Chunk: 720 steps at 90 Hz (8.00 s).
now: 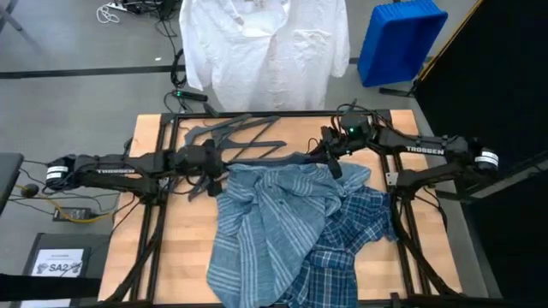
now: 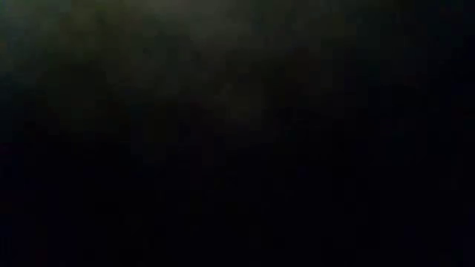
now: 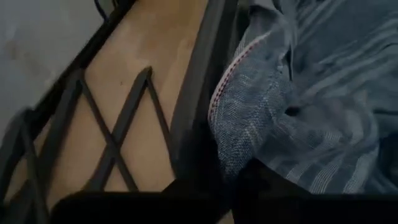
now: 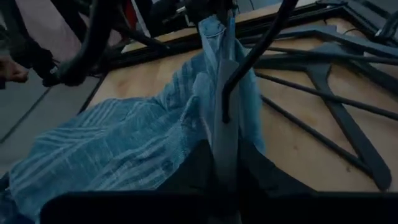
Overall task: Hang clothes
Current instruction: Insert the black hanger into the green shirt
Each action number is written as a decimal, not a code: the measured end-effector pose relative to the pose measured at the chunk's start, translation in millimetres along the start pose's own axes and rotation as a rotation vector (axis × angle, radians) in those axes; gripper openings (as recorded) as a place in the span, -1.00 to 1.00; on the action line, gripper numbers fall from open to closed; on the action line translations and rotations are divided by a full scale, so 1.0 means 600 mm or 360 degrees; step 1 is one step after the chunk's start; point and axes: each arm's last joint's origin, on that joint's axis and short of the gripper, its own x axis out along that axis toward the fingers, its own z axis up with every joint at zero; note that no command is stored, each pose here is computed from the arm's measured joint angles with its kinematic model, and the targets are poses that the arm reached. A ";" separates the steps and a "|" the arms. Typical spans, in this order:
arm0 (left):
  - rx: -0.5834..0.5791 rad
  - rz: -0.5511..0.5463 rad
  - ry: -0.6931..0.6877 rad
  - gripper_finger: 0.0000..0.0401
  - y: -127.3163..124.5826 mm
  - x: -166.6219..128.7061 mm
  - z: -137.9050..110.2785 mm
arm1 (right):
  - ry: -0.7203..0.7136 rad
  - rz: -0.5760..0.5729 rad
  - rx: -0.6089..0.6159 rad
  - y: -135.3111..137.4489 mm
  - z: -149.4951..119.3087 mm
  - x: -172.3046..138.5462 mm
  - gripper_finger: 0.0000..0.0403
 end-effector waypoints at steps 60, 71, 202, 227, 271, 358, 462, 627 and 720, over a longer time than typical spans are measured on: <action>0.0071 0.0045 0.0070 -1.00 0.007 0.009 -0.021 | 0.0091 0.0084 0.0045 0.009 -0.008 0.005 -0.95; 0.0078 0.0062 0.0039 -1.00 0.009 0.007 -0.014 | 0.0075 0.0096 0.0045 0.012 -0.007 0.007 -0.95; -0.0068 -0.0180 0.0139 -1.00 -0.009 0.117 -0.077 | 0.0333 -0.0301 -0.0332 0.020 -0.033 0.020 -0.95; -0.0290 -0.0220 0.0224 -1.00 -0.016 0.150 -0.101 | 0.0413 -0.0320 -0.0402 0.036 -0.046 0.059 -0.95; -0.0332 -0.0257 0.0163 -1.00 -0.018 0.155 -0.088 | 0.0264 -0.0196 -0.0328 0.040 -0.037 0.057 -0.62; -0.0299 -0.0264 0.0113 -1.00 -0.018 0.154 -0.086 | -0.0629 -0.0061 -0.0205 0.022 -0.135 0.037 -0.37; -0.0302 -0.0262 0.0118 -1.00 -0.018 0.154 -0.088 | -0.0786 0.0091 -0.0059 0.010 -0.165 0.082 -0.67; -0.0285 -0.0230 0.0144 -1.00 -0.018 0.154 -0.085 | -0.0551 -0.0042 -0.0189 -0.012 -0.134 0.043 -0.91; 0.0293 -0.0137 0.0239 -1.00 -0.023 0.144 -0.017 | -0.0477 -0.0046 -0.0213 -0.006 -0.129 0.033 -0.91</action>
